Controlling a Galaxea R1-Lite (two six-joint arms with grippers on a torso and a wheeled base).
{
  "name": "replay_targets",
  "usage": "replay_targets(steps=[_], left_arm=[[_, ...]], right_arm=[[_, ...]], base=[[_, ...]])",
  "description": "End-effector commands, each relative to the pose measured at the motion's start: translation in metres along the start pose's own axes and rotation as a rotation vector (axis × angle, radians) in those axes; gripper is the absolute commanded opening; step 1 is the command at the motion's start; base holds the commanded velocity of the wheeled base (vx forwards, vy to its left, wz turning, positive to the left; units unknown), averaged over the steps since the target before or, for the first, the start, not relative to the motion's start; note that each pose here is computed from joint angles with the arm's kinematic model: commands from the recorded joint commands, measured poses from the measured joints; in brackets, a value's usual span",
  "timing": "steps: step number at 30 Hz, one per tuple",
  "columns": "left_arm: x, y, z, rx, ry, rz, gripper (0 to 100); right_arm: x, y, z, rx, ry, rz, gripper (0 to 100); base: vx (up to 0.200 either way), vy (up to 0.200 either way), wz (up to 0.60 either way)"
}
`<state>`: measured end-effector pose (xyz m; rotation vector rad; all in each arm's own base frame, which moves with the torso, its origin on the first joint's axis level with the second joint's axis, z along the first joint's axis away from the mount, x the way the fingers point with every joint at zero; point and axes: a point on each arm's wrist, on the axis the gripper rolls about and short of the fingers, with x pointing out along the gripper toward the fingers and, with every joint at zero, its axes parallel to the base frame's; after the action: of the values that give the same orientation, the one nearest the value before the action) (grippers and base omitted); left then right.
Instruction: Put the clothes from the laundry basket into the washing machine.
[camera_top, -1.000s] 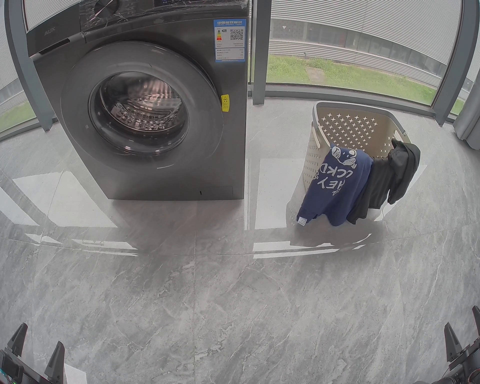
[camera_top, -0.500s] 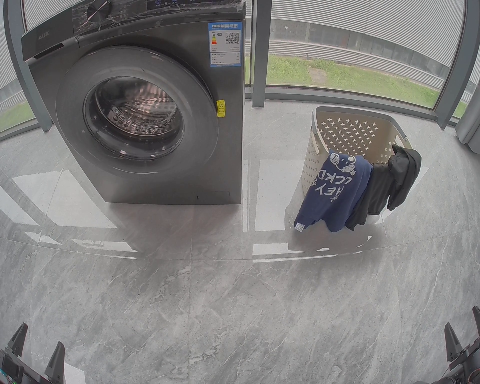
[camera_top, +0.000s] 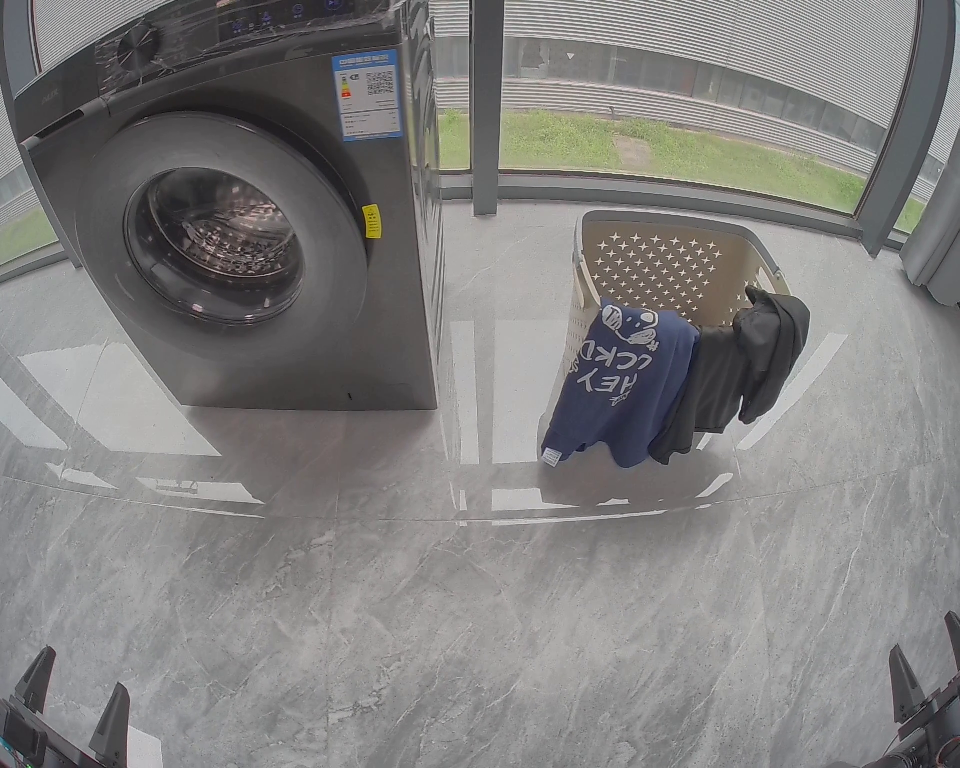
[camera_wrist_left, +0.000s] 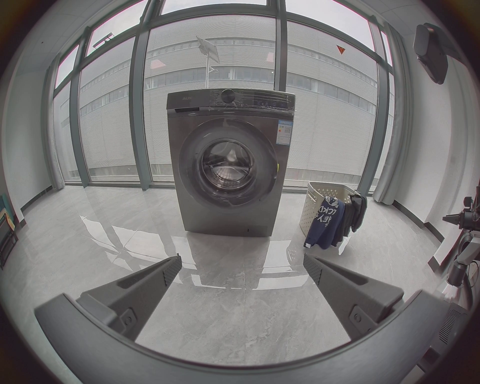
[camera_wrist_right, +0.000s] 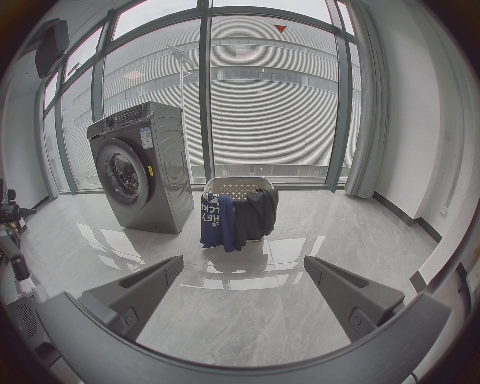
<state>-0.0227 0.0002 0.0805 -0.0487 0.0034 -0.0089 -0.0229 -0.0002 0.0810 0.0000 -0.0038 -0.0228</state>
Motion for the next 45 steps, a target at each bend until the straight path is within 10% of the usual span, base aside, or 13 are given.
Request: replay_targets(steps=[1,19,45], left_arm=[[-0.0002,0.0002,-0.0049,0.0,-0.002,0.0,100],[-0.0002,0.0003,-0.0049,-0.003,-0.002,0.003,100],[-0.0002,0.0003,-0.0049,-0.003,-0.002,0.003,100]], right_arm=[[0.0001,0.0,-0.0052,0.0,0.001,0.0,100],[0.0001,0.0,-0.0052,0.0,0.001,-0.002,100],[0.0001,0.0,-0.0052,0.0,0.001,0.0,100]], base=[[0.0,-0.2,0.0],[0.0,-0.133,0.0],[0.2,0.0,0.0]])
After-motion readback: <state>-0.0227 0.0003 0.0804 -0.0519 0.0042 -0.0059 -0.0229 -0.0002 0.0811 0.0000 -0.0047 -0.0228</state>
